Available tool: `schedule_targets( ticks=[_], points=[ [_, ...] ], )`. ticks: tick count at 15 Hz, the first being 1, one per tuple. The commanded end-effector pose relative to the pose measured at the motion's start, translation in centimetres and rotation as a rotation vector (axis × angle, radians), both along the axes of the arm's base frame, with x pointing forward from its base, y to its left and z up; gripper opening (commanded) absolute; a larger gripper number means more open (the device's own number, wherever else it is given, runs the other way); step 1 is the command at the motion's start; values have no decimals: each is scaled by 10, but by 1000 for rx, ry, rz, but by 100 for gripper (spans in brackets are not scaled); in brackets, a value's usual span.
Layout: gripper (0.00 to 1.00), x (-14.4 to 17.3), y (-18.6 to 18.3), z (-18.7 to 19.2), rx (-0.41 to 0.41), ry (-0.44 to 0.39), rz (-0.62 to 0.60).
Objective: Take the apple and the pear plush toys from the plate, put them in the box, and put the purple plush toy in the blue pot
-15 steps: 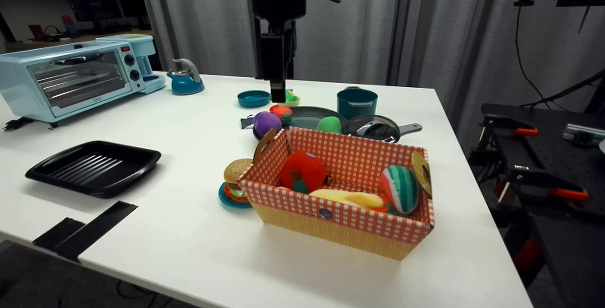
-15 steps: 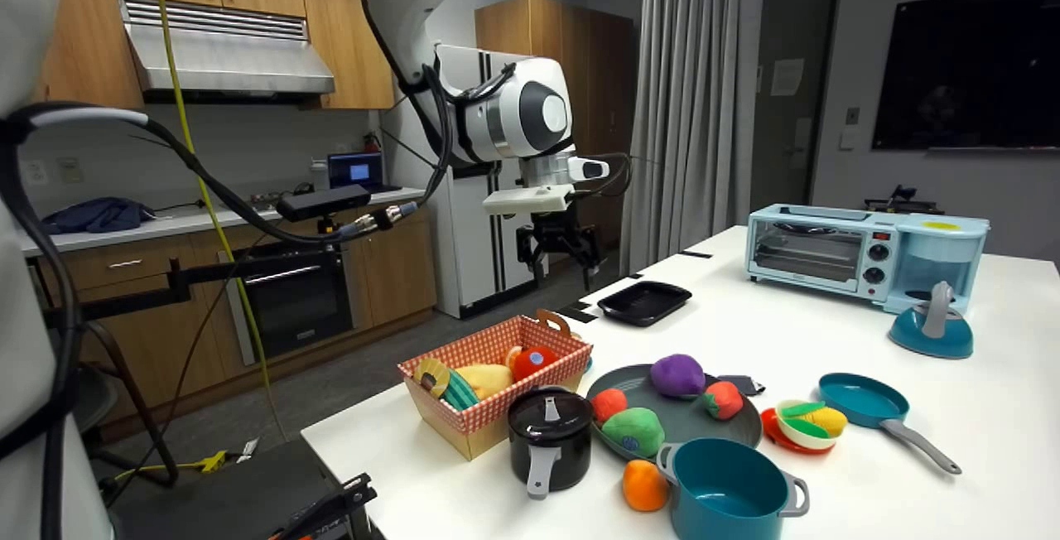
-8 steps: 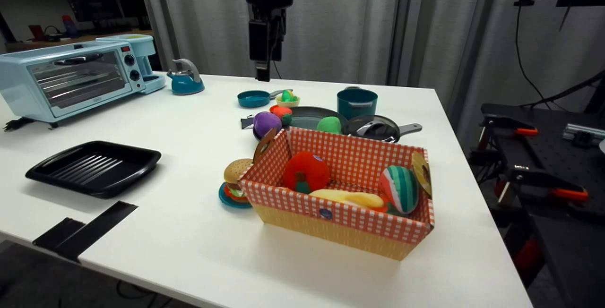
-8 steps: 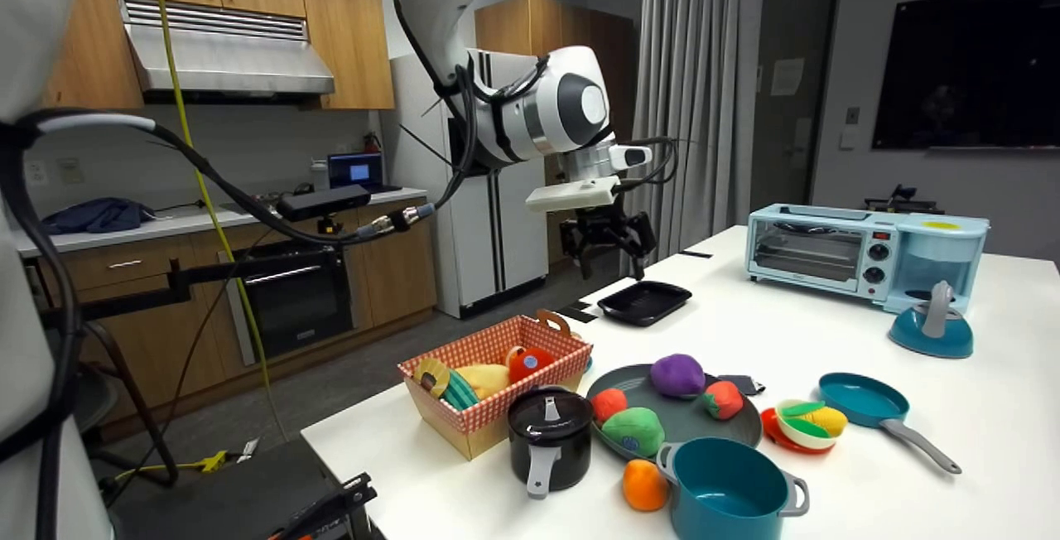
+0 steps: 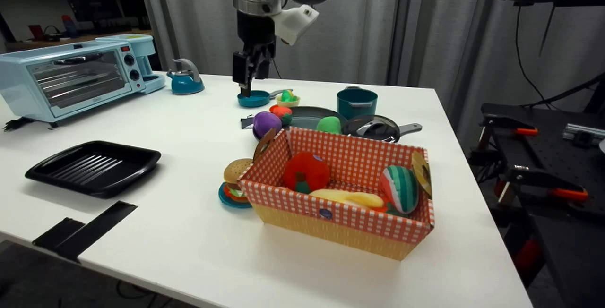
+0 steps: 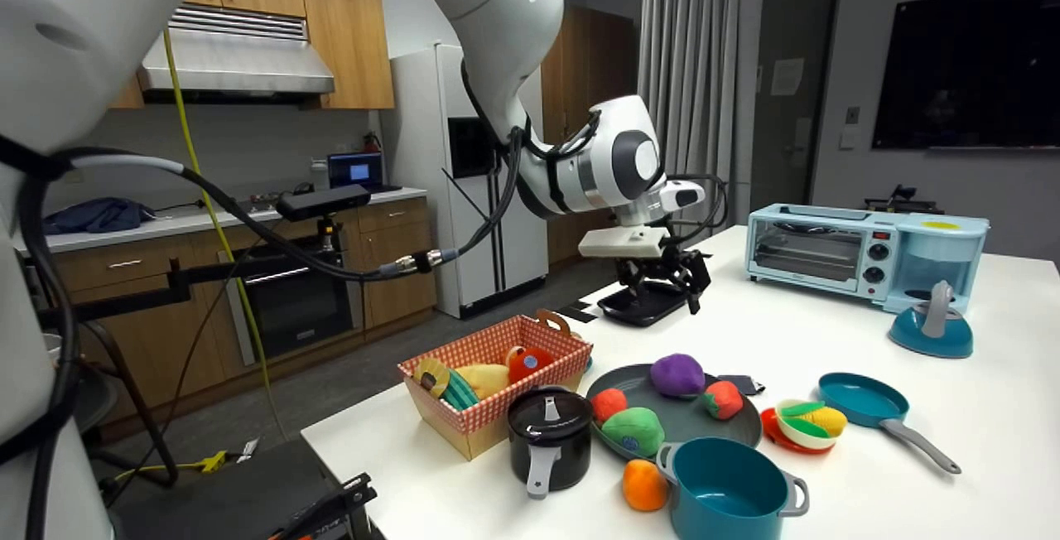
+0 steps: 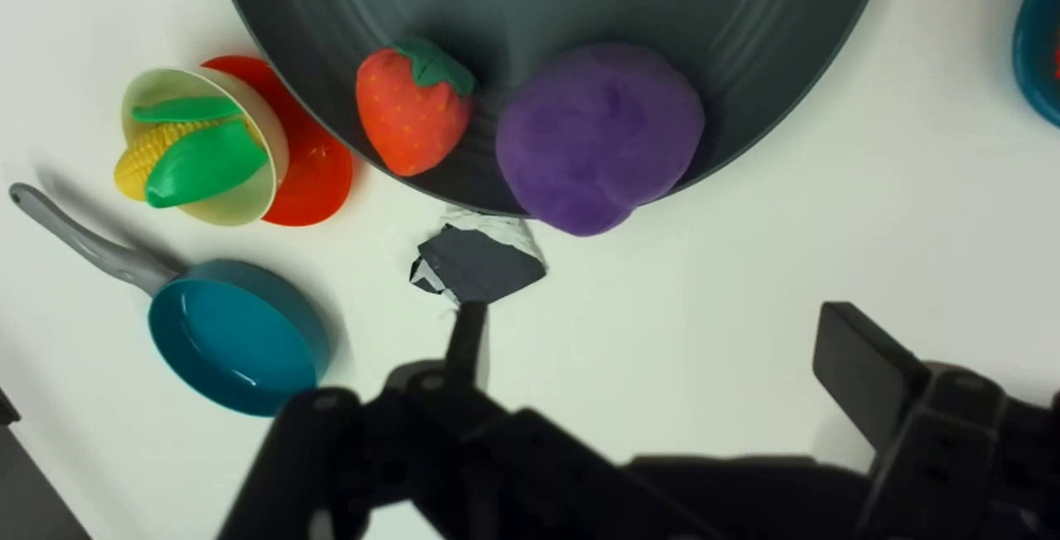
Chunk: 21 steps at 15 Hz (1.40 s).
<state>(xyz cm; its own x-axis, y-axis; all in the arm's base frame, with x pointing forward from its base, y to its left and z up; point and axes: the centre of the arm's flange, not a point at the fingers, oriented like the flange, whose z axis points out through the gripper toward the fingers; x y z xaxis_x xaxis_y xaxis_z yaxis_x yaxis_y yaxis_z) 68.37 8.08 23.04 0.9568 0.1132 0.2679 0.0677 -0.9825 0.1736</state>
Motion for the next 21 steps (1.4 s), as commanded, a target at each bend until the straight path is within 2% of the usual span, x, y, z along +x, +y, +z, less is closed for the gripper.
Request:
schedule_targets(
  ticks=[1, 4, 9, 13, 21],
  points=[
    [100, 31, -6, -35, 10, -71, -142],
    [100, 34, -12, -50, -1, -116, -275],
    [100, 25, -3, -58, -22, -131, -391],
    [100, 4, 1, -57, -46, -123, -406],
    [100, -17, -33, -85, -55, -57, -443]
  ],
)
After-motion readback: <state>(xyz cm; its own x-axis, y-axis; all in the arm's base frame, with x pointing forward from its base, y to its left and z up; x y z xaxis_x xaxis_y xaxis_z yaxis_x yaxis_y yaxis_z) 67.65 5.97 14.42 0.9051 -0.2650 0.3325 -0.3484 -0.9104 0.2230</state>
